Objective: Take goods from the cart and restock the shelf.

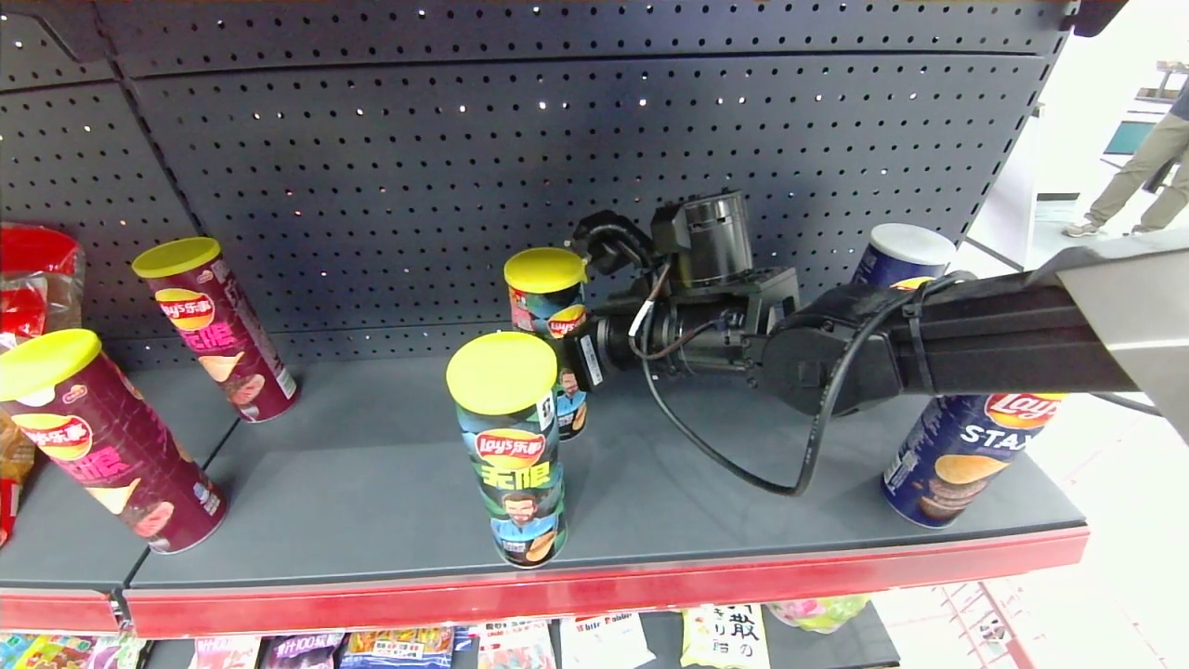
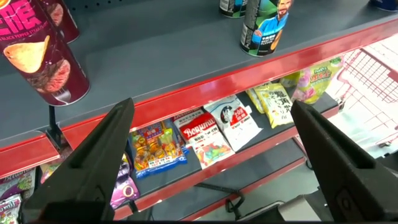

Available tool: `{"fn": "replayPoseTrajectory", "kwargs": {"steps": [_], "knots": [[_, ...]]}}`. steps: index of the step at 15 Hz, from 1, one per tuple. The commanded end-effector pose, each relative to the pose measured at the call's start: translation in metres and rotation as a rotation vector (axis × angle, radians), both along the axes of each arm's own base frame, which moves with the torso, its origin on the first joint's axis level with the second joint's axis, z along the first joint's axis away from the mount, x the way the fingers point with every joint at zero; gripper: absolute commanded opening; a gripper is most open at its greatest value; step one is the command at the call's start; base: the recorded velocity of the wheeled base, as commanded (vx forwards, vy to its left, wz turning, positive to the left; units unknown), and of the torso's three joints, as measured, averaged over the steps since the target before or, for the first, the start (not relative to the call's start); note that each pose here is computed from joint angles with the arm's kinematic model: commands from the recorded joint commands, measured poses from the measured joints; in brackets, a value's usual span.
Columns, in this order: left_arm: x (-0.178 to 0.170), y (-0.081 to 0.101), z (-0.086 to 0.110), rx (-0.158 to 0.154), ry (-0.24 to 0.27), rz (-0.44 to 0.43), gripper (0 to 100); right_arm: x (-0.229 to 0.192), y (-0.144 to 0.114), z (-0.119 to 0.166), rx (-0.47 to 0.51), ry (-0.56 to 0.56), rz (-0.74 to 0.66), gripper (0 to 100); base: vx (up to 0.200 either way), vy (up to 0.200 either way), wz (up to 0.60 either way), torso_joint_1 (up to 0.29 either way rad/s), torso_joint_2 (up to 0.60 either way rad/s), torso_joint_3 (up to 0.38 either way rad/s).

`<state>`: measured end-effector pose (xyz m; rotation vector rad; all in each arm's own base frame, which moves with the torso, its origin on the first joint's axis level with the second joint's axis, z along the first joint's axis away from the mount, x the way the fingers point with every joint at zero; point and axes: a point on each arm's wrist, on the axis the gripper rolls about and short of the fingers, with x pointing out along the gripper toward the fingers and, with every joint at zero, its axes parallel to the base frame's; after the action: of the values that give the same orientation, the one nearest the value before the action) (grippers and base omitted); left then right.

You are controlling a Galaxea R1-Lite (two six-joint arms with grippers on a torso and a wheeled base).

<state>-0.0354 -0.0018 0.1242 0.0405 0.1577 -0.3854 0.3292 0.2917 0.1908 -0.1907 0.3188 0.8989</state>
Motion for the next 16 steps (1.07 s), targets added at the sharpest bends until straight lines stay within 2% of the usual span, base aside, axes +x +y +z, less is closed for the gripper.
{"fn": "replayPoseTrajectory", "kwargs": {"steps": [1, 4, 7, 12, 16], "knots": [[0.000, 0.000, 0.000, 0.000, 0.003, 0.000, 100, 0.000, 0.000, 0.000, 0.001, 0.002, -0.001, 100, 0.000, 0.000, 0.00, 0.000, 0.00, 0.000], [0.001, 0.000, -0.003, 0.001, 0.012, 0.000, 100, -0.003, -0.002, 0.004, 0.012, 0.009, -0.012, 100, 0.000, 0.000, 0.00, 0.000, 0.00, 0.000], [0.001, 0.000, -0.003, 0.001, 0.014, -0.005, 100, -0.018, -0.018, 0.015, 0.006, 0.012, -0.054, 100, 0.000, 0.000, 0.00, 0.000, 0.00, 0.000], [0.003, -0.001, -0.005, 0.004, 0.033, -0.011, 100, -0.054, -0.054, 0.029, 0.022, 0.056, -0.140, 100, 0.000, 0.000, 0.00, 0.000, 0.00, 0.000], [0.009, -0.001, 0.001, 0.005, 0.063, -0.012, 100, -0.076, -0.091, 0.029, -0.008, 0.062, -0.230, 100, 0.000, 0.000, 0.00, 0.000, 0.00, 0.000]]}}
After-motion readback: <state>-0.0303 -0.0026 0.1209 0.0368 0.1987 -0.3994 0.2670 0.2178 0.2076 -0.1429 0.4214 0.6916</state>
